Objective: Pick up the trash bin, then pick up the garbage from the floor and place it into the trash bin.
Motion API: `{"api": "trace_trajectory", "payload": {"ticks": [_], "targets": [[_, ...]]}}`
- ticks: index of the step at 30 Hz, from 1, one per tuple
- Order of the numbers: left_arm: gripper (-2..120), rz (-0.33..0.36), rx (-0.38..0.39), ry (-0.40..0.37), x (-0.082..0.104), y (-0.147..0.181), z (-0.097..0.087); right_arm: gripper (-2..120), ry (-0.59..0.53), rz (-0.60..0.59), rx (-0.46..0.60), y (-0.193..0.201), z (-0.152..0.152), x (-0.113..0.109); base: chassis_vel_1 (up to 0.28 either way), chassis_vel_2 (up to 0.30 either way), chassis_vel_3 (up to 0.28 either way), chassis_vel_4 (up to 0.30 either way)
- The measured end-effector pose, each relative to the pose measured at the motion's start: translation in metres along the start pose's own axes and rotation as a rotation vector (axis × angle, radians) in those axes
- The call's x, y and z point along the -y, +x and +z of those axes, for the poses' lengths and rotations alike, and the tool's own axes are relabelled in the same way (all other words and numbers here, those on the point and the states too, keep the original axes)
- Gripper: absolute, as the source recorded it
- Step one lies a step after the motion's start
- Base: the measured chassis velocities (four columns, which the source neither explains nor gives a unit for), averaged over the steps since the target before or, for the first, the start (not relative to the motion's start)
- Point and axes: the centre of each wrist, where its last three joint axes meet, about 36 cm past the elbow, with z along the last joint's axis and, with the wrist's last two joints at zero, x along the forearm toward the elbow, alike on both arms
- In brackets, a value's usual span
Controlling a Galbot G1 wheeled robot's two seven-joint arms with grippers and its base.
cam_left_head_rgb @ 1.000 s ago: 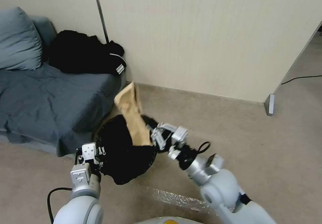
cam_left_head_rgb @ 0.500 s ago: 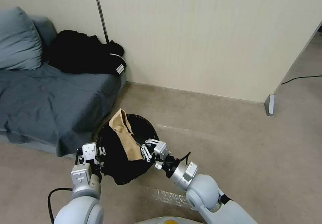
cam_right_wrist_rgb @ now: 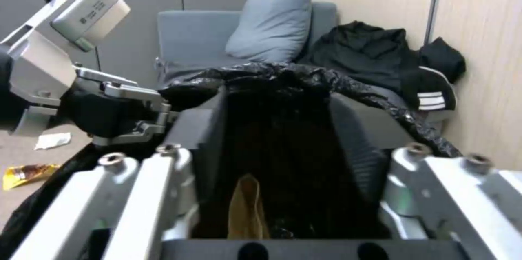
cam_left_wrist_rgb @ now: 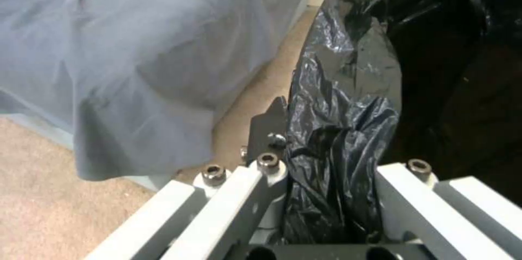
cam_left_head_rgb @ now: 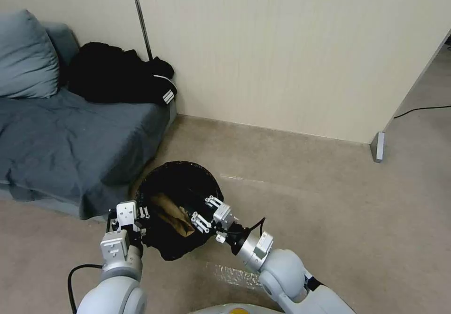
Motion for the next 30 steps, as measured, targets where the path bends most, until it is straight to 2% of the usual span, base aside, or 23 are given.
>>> {"api": "trace_trajectory", "payload": {"ticks": [2,4,6,8,12,14,15,16,18,19,21,22,23,24,25,30], "targets": [[3,0.000,-0.001,0.000,0.000,0.000,0.000,57,0.002,0.001,0.000,0.000,0.000,0.001,0.000,0.000,0.000,0.000],[3,-0.001,-0.003,-0.002,0.000,0.001,0.001,69,0.005,0.001,-0.001,0.002,-0.002,0.001,0.000,0.000,0.000,0.000],[3,-0.001,-0.003,-0.002,0.000,0.001,0.001,72,0.006,0.001,-0.001,0.003,-0.002,0.000,0.000,0.000,0.000,0.000],[3,-0.001,0.001,-0.003,0.000,0.001,0.001,86,0.015,0.000,0.003,0.003,-0.005,0.000,0.000,0.000,0.000,0.000],[3,-0.002,0.005,-0.008,-0.001,-0.001,0.004,93,0.037,0.010,0.030,0.003,-0.016,0.002,0.000,0.000,0.000,0.000],[3,-0.004,0.007,-0.011,-0.001,-0.002,0.005,97,0.051,0.023,0.055,0.002,-0.026,0.004,0.000,0.000,0.000,0.000],[3,-0.007,0.009,-0.014,-0.002,-0.004,0.006,99,0.066,0.036,0.082,0.002,-0.037,0.007,0.000,0.000,0.000,0.000],[3,-0.009,0.009,-0.014,-0.002,-0.006,0.008,100,0.100,0.081,0.148,0.003,-0.069,0.012,0.000,0.000,0.000,0.000],[3,-0.009,0.008,-0.013,-0.002,-0.007,0.008,100,0.108,0.099,0.171,0.004,-0.079,0.013,0.000,0.000,0.000,0.000],[3,-0.012,0.006,-0.010,-0.002,-0.008,0.008,100,0.127,0.164,0.223,0.010,-0.108,0.016,0.000,0.000,0.000,0.000],[3,-0.014,0.005,-0.007,-0.002,-0.009,0.008,100,0.137,0.203,0.242,0.015,-0.120,0.018,0.000,0.000,0.000,0.000],[3,-0.023,0.000,-0.007,-0.004,-0.010,0.007,100,0.202,0.417,0.217,0.037,-0.141,0.022,0.000,0.000,0.000,0.000],[3,-0.023,0.000,-0.007,-0.004,-0.010,0.007,100,0.202,0.417,0.217,0.037,-0.141,0.022,0.000,0.000,0.000,0.000],[3,-0.024,-0.005,-0.010,-0.005,-0.010,0.007,100,0.198,0.551,0.168,0.052,-0.138,0.015,0.000,0.000,0.000,0.000],[3,-0.024,-0.007,-0.011,-0.006,-0.009,0.006,100,0.184,0.600,0.144,0.059,-0.134,0.011,0.000,0.000,0.000,0.000],[3,-0.027,-0.008,-0.018,-0.008,-0.010,0.006,100,0.174,0.704,0.080,0.081,-0.114,0.002,0.000,0.000,0.000,0.000]]}}
